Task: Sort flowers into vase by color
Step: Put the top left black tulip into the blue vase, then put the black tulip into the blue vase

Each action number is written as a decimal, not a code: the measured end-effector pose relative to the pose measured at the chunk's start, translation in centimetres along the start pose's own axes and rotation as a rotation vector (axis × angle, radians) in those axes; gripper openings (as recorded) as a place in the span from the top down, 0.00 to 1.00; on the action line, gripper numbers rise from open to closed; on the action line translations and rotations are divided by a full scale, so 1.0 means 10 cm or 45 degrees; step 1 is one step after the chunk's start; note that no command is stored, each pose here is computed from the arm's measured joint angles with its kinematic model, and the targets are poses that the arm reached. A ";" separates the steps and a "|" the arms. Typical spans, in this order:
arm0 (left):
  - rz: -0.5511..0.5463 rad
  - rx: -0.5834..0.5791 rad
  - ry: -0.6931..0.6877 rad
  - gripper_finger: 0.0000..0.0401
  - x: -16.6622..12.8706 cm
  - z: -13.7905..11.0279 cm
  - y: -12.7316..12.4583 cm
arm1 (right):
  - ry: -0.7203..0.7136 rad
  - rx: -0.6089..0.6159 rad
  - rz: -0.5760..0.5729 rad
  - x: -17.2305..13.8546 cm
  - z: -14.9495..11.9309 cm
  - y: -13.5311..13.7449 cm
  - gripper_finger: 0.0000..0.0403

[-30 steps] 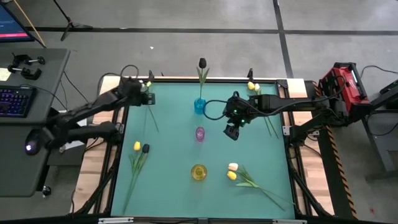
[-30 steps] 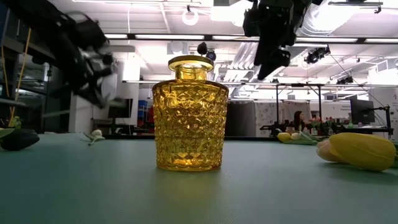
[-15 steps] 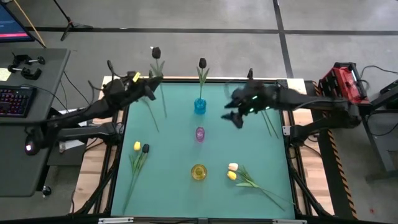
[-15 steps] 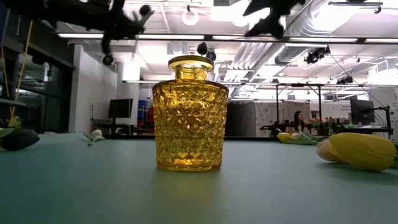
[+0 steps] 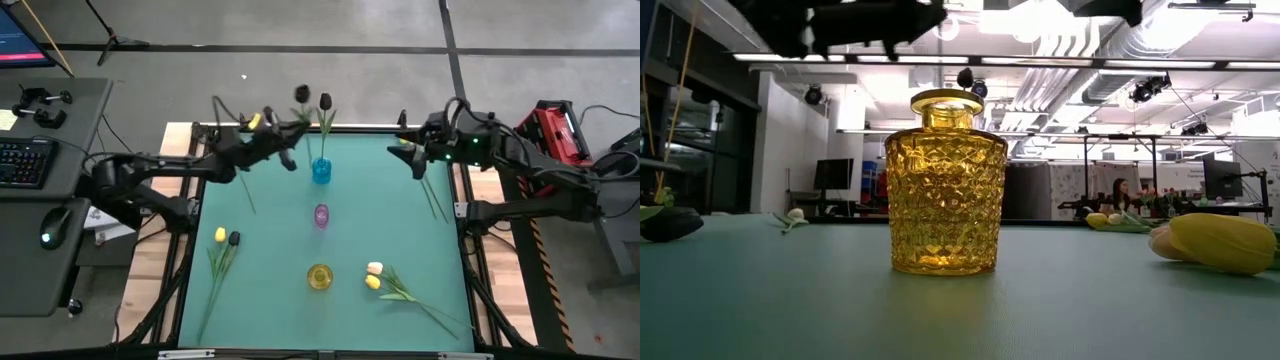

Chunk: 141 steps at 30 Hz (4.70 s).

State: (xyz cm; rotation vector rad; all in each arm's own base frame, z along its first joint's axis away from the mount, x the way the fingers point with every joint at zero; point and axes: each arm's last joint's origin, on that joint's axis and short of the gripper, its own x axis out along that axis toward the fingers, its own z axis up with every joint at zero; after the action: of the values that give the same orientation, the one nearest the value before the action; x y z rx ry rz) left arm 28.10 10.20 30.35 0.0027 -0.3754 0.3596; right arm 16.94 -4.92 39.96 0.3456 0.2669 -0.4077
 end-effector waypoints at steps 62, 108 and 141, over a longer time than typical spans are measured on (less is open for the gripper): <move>0.226 0.146 0.553 0.48 0.12 -0.41 0.01 | 0.134 0.008 -0.063 0.03 -0.10 -0.03 0.35; 0.271 -0.579 2.236 0.71 -1.89 -0.15 -1.63 | 0.645 0.271 0.213 0.28 -0.67 0.78 0.35; 1.054 -0.429 2.389 0.74 -2.56 -0.90 -2.19 | 0.707 0.056 0.263 0.50 -0.81 0.91 0.35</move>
State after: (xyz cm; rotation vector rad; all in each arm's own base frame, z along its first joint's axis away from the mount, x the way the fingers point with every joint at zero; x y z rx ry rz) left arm 16.66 -18.50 14.11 -0.7884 1.4828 0.9303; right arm 23.81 4.22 33.50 0.5220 0.7581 -0.1060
